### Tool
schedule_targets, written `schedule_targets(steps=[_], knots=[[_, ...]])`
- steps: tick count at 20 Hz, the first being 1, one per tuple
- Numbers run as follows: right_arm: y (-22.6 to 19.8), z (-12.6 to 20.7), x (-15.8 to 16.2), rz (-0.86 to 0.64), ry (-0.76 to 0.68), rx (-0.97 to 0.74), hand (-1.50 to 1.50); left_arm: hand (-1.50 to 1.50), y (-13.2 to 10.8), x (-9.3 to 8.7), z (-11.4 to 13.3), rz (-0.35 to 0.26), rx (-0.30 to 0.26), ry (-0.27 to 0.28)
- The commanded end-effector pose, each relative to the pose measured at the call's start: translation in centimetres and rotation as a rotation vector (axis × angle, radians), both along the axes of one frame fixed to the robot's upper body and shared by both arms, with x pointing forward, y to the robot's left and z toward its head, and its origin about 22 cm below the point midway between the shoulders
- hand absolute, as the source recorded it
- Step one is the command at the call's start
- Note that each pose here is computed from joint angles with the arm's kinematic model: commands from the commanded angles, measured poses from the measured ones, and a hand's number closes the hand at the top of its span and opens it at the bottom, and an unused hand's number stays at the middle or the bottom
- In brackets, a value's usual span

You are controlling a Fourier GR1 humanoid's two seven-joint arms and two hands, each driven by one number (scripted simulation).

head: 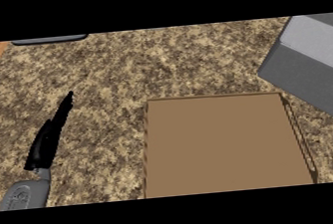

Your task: Pick the eggplant from the tray and place it in the cardboard box

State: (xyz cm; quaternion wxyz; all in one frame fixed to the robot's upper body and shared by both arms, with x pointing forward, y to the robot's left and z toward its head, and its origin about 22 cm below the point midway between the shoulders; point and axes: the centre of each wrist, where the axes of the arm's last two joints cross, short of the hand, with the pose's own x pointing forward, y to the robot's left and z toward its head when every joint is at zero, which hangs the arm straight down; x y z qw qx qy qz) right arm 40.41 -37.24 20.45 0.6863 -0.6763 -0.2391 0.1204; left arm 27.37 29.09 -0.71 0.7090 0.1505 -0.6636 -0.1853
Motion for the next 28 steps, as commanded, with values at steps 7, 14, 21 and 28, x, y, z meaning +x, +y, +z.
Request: schedule_targets(steps=[7,14,21,28], knots=[[-2.8,-5.4,-1.5,0.162,-0.175,0.188,-1.50,0.00,-0.2,-0.1,-0.7,-0.028,-0.013,-0.002],[-2.4,-4.2,-1.5,0.197,-0.661,0.252,-1.50,0.00,-1.3,-0.3,-0.6,-0.028,-0.015,-0.001],[-7.0,-5.9,-3.7,0.069,-0.923,0.355,-1.50,0.00,-1.6,-1.0,-2.5,-0.001,-0.008,0.006],[-11.7,-9.6,-9.0,0.045,-1.083,0.252,-1.50,0.00,-1.3,0.6,0.4,-0.004,-0.015,0.006]])
